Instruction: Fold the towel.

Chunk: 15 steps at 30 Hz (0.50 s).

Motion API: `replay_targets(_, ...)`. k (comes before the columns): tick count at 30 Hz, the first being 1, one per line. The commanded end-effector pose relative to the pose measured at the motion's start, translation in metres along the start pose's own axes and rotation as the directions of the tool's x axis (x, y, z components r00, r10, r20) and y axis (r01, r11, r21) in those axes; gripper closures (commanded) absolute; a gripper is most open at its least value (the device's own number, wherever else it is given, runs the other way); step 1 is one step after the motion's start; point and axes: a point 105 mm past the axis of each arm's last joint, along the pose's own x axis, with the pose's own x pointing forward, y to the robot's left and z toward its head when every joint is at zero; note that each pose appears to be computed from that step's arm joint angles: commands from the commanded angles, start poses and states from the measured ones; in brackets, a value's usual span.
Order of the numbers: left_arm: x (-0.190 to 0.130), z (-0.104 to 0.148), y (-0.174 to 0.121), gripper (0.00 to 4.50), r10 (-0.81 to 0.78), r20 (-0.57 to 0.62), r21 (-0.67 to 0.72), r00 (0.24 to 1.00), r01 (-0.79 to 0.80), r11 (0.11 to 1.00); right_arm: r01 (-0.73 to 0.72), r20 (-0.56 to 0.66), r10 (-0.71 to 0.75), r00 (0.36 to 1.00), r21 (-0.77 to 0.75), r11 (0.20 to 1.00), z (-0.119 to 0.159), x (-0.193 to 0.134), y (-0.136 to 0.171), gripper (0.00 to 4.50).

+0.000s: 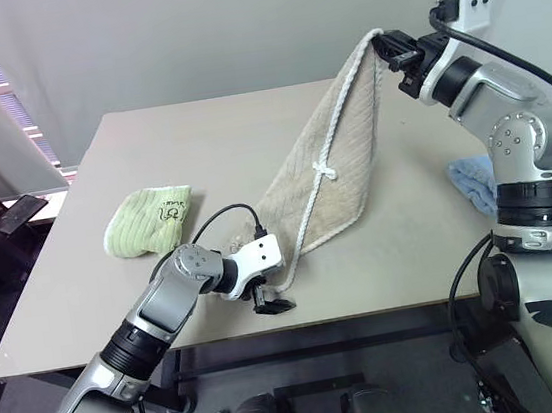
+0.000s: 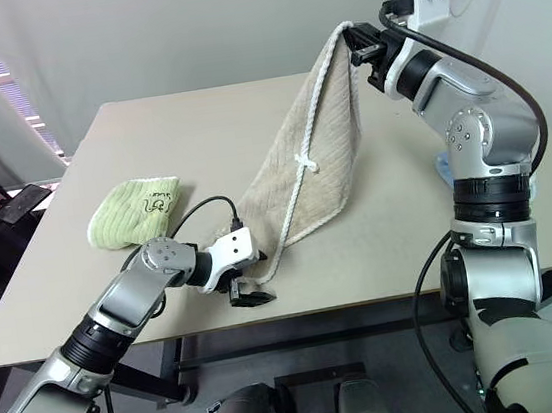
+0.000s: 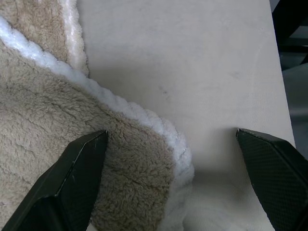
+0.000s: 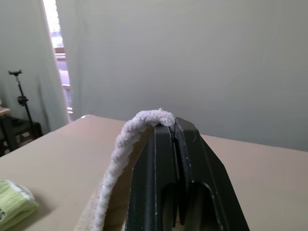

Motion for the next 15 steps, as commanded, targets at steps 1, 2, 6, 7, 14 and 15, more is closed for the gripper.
replay_targets(1, -0.0067, -0.0269, 0.0072, 0.18, 0.052, -0.089, -0.081, 0.995, -0.059, 0.995, 0.026, 0.08, -0.023, 0.996, -0.026, 0.999, 0.0235, -0.0043, -0.0048, 4.5)
replay_targets(2, -0.0059, -0.0271, 0.0069, 0.38, 0.051, -0.089, -0.082, 0.995, -0.059, 0.995, 0.031, 0.08, -0.029, 0.996, -0.021, 0.999, 0.0233, -0.0042, -0.006, 4.5)
replay_targets(6, -0.0028, -0.0265, 0.0051, 1.58, 0.043, -0.082, -0.101, 0.996, -0.051, 0.994, 0.036, 0.076, -0.034, 0.997, -0.02, 0.999, 0.021, -0.0032, -0.0067, 4.5)
replay_targets(7, -0.0025, -0.0264, 0.0053, 1.89, 0.046, -0.081, -0.106, 0.996, -0.054, 0.993, 0.035, 0.076, -0.033, 0.997, -0.019, 0.999, 0.0207, -0.0029, -0.0065, 4.5)
replay_targets(14, -0.0035, -0.0286, 0.0067, 4.39, 0.057, -0.078, -0.121, 0.995, -0.066, 0.99, 0.032, 0.074, -0.031, 0.997, -0.022, 0.999, 0.018, -0.0009, -0.005, 4.5)
replay_targets(15, -0.0041, -0.029, 0.0068, 4.48, 0.057, -0.076, -0.124, 0.995, -0.066, 0.99, 0.032, 0.074, -0.03, 0.997, -0.022, 0.999, 0.0172, -0.0009, -0.0047, 4.5)
